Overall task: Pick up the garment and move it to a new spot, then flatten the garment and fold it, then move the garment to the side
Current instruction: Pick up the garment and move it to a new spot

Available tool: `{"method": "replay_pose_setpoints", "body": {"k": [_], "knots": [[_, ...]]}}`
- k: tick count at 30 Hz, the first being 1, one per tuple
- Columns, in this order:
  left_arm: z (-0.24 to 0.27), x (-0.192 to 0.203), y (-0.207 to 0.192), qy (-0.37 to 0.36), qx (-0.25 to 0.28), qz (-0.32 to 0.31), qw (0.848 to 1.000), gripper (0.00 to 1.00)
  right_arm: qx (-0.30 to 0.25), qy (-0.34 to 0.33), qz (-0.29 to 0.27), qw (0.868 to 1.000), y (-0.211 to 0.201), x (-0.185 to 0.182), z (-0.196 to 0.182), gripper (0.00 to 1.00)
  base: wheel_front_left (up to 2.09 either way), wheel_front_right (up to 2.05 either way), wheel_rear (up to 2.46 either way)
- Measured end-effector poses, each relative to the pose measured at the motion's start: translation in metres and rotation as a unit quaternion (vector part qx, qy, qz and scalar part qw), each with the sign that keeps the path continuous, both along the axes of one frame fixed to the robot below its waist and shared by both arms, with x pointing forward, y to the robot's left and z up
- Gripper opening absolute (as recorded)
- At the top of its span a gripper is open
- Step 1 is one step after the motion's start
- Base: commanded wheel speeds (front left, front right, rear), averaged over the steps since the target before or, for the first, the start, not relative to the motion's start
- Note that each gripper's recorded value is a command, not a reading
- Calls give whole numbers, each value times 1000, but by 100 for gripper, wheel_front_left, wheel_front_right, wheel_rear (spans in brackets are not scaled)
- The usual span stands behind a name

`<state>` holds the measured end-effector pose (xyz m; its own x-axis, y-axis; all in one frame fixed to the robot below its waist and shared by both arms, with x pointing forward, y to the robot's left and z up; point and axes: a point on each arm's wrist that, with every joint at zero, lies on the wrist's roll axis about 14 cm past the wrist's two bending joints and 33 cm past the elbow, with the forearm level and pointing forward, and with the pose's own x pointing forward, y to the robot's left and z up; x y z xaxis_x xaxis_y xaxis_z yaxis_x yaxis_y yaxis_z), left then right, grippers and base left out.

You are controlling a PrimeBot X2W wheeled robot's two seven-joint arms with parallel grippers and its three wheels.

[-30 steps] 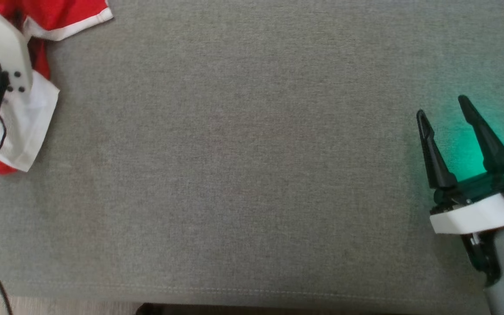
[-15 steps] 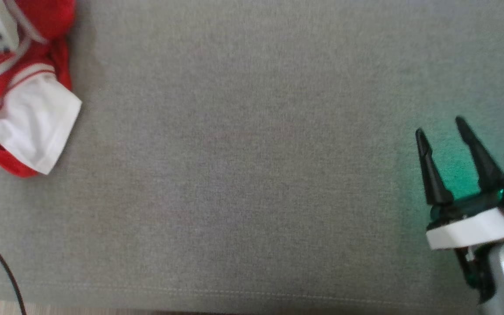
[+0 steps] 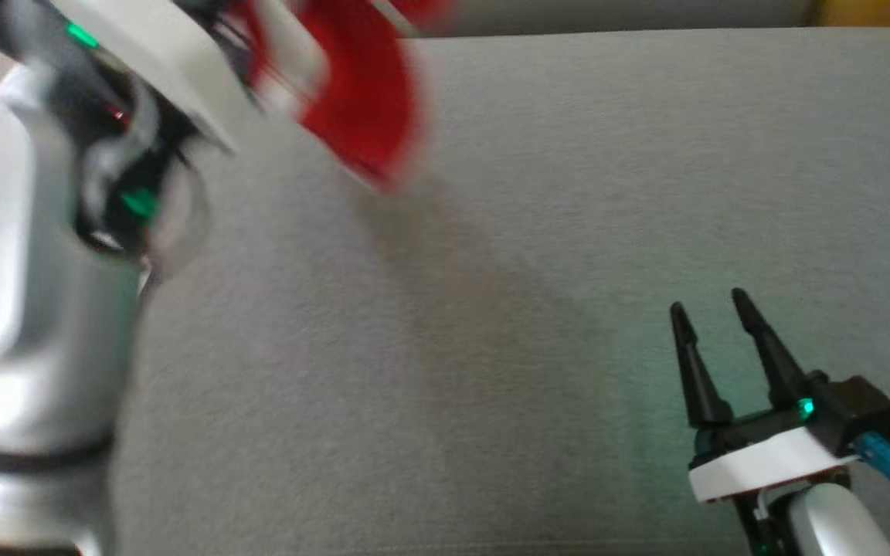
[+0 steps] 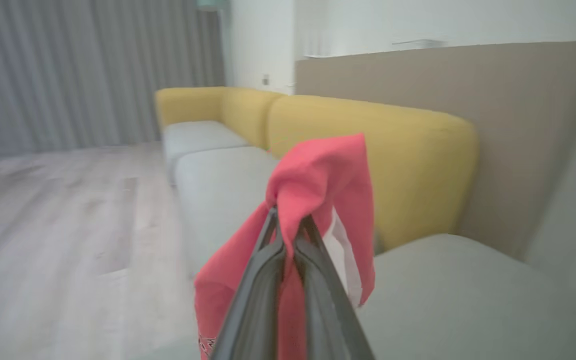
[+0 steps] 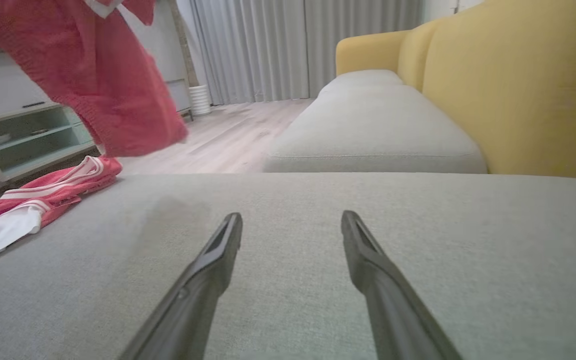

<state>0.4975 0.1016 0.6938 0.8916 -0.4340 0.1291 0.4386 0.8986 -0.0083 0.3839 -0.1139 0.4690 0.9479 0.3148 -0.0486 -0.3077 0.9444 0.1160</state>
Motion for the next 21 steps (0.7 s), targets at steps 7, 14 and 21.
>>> {"method": "replay_pose_setpoints", "body": {"k": [7, 14, 21], "knots": [[-37, -62, -108, 110, -57, -176, 977, 0, 6, -16, -51, 999, -27, -18, 11, 100, 0, 0, 0], [-168, -43, -127, 286, -26, -130, 949, 0, 10, -8, -88, 996, -44, -29, 7, 100, 0, 0, 0], [-249, -4, -107, 288, 19, -19, 957, 36, 15, -11, -114, 993, -56, -24, 9, 100, 0, 0, 0]]}}
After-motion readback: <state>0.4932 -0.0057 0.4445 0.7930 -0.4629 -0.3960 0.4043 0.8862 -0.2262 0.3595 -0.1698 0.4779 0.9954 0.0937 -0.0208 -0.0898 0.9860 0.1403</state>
